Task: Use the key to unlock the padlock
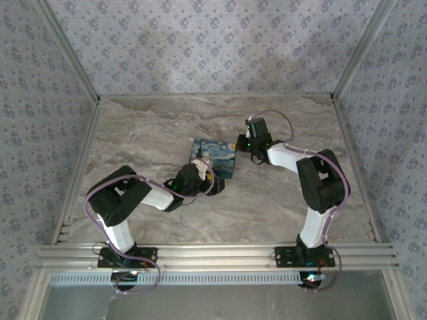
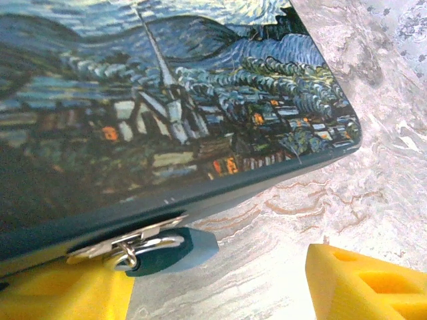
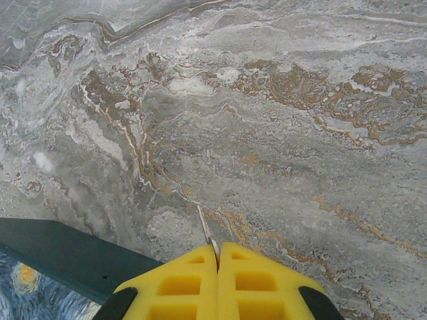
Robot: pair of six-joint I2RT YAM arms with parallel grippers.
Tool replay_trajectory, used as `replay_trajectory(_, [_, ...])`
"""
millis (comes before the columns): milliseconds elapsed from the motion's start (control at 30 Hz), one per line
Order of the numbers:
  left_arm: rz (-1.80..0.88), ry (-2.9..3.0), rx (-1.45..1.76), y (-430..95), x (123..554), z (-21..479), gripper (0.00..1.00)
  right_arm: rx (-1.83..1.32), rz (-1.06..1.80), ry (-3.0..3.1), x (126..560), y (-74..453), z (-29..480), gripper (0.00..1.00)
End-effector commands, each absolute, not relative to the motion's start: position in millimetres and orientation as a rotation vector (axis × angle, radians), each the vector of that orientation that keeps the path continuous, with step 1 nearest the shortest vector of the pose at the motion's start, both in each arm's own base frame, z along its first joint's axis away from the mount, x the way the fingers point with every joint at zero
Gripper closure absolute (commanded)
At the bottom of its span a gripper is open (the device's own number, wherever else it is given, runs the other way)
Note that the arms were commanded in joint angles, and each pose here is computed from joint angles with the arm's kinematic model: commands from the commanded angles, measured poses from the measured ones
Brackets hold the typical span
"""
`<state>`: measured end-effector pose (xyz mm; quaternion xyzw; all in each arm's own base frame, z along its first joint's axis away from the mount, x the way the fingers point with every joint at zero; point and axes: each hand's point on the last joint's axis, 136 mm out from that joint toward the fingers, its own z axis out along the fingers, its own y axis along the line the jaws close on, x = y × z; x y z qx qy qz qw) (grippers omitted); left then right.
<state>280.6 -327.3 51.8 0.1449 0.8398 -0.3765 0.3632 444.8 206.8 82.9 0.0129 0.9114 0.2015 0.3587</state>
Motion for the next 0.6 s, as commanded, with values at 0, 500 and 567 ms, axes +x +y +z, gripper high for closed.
replay_trajectory(0, [-1.044, 2.059, 0.417, -340.1, 280.6, 75.7, 0.32, -0.017, 0.531, 2.406, 435.7, 215.9, 71.7, 1.00])
replay_trajectory(500, [-1.015, 2.100, 0.311, -317.9, 279.7, 65.8, 0.27, -0.016, 0.533, 2.399, 435.5, 216.9, 75.0, 1.00])
replay_trajectory(567, [-1.022, 2.100, 0.315, -317.9, 278.3, 66.2, 0.26, -0.015, 0.536, 2.398, 435.4, 217.5, 74.9, 1.00])
